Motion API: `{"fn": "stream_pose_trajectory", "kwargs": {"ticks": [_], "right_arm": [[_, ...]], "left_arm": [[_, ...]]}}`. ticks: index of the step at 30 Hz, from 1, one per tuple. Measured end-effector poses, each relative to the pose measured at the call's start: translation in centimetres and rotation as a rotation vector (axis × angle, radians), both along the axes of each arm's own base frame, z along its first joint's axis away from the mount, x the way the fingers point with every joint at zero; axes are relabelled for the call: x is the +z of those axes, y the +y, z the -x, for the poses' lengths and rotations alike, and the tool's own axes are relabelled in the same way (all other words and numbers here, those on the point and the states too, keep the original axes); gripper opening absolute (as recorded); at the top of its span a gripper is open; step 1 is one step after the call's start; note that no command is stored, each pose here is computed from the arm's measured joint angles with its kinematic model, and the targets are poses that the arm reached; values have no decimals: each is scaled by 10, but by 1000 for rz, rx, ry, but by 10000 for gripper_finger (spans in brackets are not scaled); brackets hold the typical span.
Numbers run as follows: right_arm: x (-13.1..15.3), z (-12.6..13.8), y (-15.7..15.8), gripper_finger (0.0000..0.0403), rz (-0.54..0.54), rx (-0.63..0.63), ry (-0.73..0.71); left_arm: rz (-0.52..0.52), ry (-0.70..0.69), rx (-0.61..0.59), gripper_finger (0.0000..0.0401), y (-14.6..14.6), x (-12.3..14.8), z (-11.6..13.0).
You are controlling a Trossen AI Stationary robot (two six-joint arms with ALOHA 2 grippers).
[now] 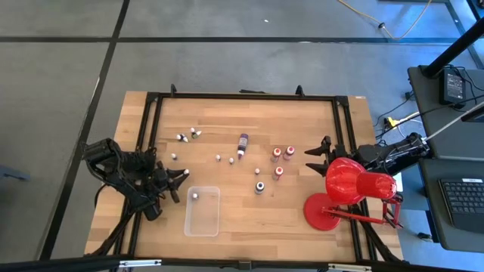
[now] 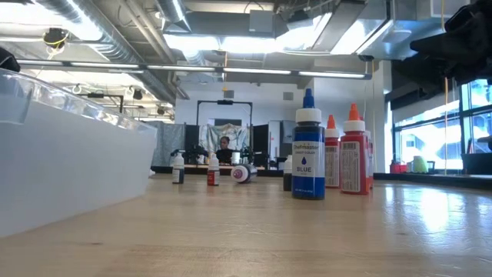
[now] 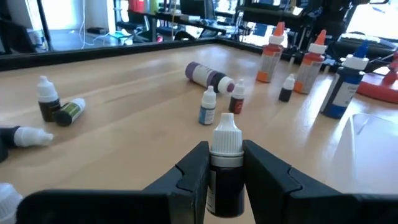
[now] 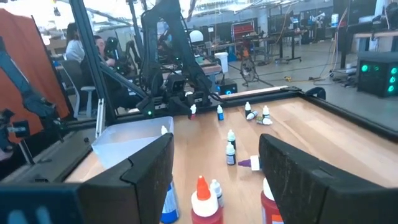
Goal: Pick & Place food coloring
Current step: Put the small red food coloring bottle into the bin
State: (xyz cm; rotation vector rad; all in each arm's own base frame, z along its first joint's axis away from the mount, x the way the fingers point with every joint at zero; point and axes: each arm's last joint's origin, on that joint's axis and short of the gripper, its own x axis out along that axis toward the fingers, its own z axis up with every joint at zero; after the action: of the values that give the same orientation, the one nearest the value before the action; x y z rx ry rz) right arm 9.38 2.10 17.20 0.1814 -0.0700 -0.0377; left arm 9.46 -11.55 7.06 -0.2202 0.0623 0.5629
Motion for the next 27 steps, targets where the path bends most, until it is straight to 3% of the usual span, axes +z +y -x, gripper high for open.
{"fn": "stream_pose_trajectory", "kwargs": {"ticks": [5, 10, 14, 27], "right_arm": [[4, 0, 0, 239, 12, 12, -36], [13, 0, 2, 239, 18, 52, -127], [20, -1, 2, 239, 32, 45, -188], [9, -17, 7, 239, 69, 44, -63]], "left_arm": [[-44, -83, -47, 86, -1, 3, -1], [-58, -90, -30, 86, -3, 8, -6], [-135, -57, 2, 86, -7, 25, -17], [-302, 60, 35, 86, -32, 87, -43]]}}
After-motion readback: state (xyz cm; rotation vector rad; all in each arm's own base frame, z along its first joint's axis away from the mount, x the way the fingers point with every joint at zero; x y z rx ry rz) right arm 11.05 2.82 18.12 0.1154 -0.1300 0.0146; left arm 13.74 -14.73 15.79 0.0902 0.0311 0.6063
